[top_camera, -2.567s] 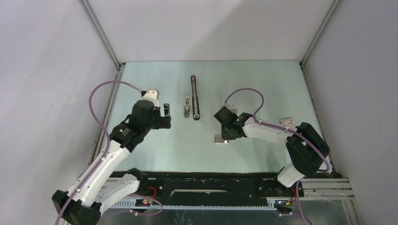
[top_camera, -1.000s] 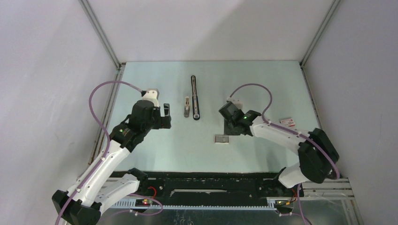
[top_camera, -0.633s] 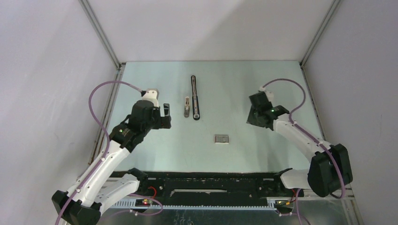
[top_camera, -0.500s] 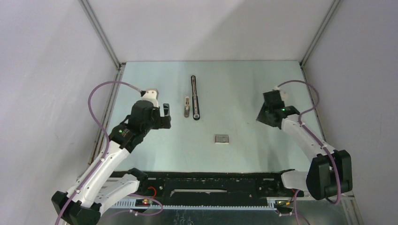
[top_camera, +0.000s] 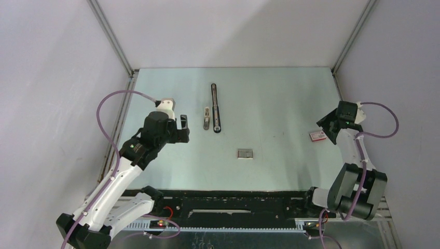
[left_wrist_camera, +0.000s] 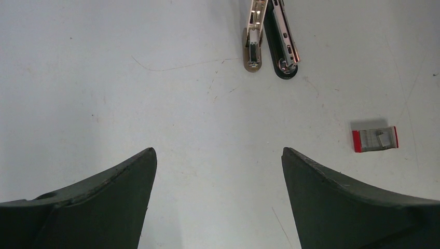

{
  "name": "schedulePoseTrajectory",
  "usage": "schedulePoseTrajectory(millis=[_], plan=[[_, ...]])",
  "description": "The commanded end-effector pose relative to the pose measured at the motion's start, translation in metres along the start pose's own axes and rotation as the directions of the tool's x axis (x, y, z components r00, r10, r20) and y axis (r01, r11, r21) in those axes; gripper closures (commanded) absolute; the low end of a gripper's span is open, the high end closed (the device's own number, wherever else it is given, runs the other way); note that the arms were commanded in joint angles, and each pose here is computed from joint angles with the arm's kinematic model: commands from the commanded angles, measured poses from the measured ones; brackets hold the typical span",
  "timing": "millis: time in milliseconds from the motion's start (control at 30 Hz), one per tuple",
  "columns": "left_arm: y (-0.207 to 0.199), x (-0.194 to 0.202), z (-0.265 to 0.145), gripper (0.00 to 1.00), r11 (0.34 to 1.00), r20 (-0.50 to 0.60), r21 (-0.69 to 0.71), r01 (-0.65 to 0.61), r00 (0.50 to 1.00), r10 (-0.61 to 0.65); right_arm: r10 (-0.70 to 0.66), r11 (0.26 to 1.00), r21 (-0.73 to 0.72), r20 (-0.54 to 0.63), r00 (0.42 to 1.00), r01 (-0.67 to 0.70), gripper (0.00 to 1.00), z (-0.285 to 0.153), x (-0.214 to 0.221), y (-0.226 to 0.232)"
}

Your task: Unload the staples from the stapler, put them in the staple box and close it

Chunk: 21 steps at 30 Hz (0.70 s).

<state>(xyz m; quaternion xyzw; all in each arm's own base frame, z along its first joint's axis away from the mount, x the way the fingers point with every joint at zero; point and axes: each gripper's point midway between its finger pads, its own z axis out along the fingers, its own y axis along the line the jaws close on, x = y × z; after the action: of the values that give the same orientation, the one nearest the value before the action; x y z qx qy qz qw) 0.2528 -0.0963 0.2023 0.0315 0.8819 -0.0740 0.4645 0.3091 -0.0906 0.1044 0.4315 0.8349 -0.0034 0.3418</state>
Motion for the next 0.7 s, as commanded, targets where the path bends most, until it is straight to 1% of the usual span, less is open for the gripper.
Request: schedulePoseTrajectory(millis=[0, 133, 233, 400, 533, 667], plan=[[-0.002, -0.005, -0.002, 0.04, 1.000, 0.021, 0.021, -0.009, 1.000, 0.008, 0.065, 0.997, 0.033, 0.054, 0.996, -0.067, 0.25, 0.018, -0.033, -0.006], [-0.004, -0.004, -0.002, 0.04, 1.000, 0.017, 0.029, -0.008, 1.000, 0.007, 0.070, 0.989, 0.131, 0.000, 0.998, -0.070, 0.22, 0.043, -0.039, -0.021], [-0.003, -0.005, -0.002, 0.04, 1.000, 0.020, 0.027, -0.006, 1.000, 0.006, 0.074, 0.982, 0.178, -0.041, 0.996, -0.065, 0.21, 0.062, -0.041, -0.028], [-0.004, -0.005, -0.002, 0.04, 1.000, 0.022, 0.030, -0.007, 1.000, 0.006, 0.086, 0.979, 0.193, -0.089, 0.992, -0.067, 0.21, 0.084, -0.044, -0.030], [-0.003, -0.005, -0.002, 0.04, 1.000, 0.022, 0.026, -0.009, 1.000, 0.008, 0.090, 0.979, 0.192, -0.110, 0.990, -0.068, 0.21, 0.093, -0.044, -0.030], [-0.003, -0.005, -0.002, 0.04, 1.000, 0.022, 0.025, -0.008, 1.000, 0.008, 0.101, 0.980, 0.183, -0.136, 0.986, -0.076, 0.23, 0.100, -0.038, -0.029]])
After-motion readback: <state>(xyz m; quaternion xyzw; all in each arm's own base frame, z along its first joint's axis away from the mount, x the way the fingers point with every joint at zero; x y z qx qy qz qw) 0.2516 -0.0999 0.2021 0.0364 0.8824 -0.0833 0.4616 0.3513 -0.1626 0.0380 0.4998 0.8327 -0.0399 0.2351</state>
